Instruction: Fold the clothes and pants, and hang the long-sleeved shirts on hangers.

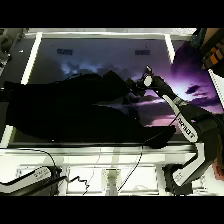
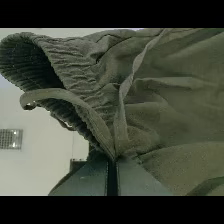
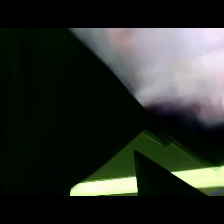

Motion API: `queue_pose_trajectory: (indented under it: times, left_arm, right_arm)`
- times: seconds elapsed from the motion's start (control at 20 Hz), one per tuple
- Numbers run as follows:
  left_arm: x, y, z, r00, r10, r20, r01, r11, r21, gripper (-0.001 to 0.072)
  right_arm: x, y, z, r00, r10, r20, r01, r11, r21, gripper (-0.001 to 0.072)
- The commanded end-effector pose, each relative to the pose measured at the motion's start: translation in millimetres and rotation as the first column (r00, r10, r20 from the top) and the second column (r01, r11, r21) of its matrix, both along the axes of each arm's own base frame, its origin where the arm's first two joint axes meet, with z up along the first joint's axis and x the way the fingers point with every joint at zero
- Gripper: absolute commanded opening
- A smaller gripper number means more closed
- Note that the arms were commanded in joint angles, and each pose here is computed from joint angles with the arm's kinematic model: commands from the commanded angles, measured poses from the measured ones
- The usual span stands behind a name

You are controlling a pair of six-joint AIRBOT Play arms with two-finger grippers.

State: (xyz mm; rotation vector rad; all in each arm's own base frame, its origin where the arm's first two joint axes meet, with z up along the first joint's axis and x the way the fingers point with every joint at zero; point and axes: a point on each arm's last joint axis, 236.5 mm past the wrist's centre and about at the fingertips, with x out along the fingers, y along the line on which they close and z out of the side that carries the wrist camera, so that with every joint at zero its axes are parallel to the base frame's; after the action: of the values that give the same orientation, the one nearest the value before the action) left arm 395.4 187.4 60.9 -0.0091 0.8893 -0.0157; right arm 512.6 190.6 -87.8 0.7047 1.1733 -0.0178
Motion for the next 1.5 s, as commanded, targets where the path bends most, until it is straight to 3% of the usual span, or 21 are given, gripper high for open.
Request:
queue_pose_trajectory:
  times: [0.0,0.2,0.4,0.5,0.6,0.85,1.1,1.3,1.45]
  left_arm:
    - [0.0,-0.3,-4.0,1.0,0.0,-0.007,0.0,1.0,-0.007,0.0019]
    - [1.3,-0.1,-17.9,1.0,0.0,-0.031,-0.001,1.0,-0.031,0.0019]
    - [7.3,-6.5,-21.7,1.0,0.004,-0.018,-0.006,0.996,-0.084,0.0019]
    - [9.1,-5.0,-22.5,1.0,0.014,-0.01,-0.014,0.996,-0.083,0.0019]
    - [11.5,-1.4,-27.5,1.0,0.024,-0.01,-0.024,0.996,-0.081,0.0019]
    - [24.5,-6.9,-49.6,0.999,0.048,-0.011,-0.05,0.982,-0.181,0.002]
    - [67.3,22.8,-3.8,0.94,0.256,0.227,-0.199,0.948,-0.248,0.0019]
    - [73.1,26.5,5.3,0.919,0.296,0.262,-0.221,0.934,-0.28,0.0019]
    - [71.6,26.1,2.9,0.923,0.288,0.254,-0.218,0.938,-0.271,0.0019]
  right_arm:
    - [-10.6,1.3,-17.6,0.989,-0.099,-0.11,0.107,0.992,0.069,0.0436]
    - [-18.0,-0.3,-21.6,0.979,-0.125,-0.162,0.139,0.988,0.074,0.0436]
    - [-2.6,11.9,-22.1,0.972,-0.189,-0.136,0.209,0.967,0.148,0.0429]
    - [-3.6,17.5,-29.5,0.97,-0.193,-0.15,0.216,0.963,0.16,0.0294]
    - [-2.5,19.7,-33.2,0.98,-0.158,-0.121,0.175,0.974,0.142,0.0002]
    - [41.5,-6.9,6.9,0.995,-0.07,0.077,0.065,0.995,0.07,0.0007]
    - [87.6,-114.3,100.2,0.963,-0.104,0.25,0.12,0.991,-0.05,0.0007]
    - [82.5,-189.7,164.8,0.94,-0.069,0.334,0.124,0.981,-0.146,0.0007]
    - [60.8,-222.9,172.9,0.955,-0.011,0.296,0.081,0.971,-0.226,0.0008]
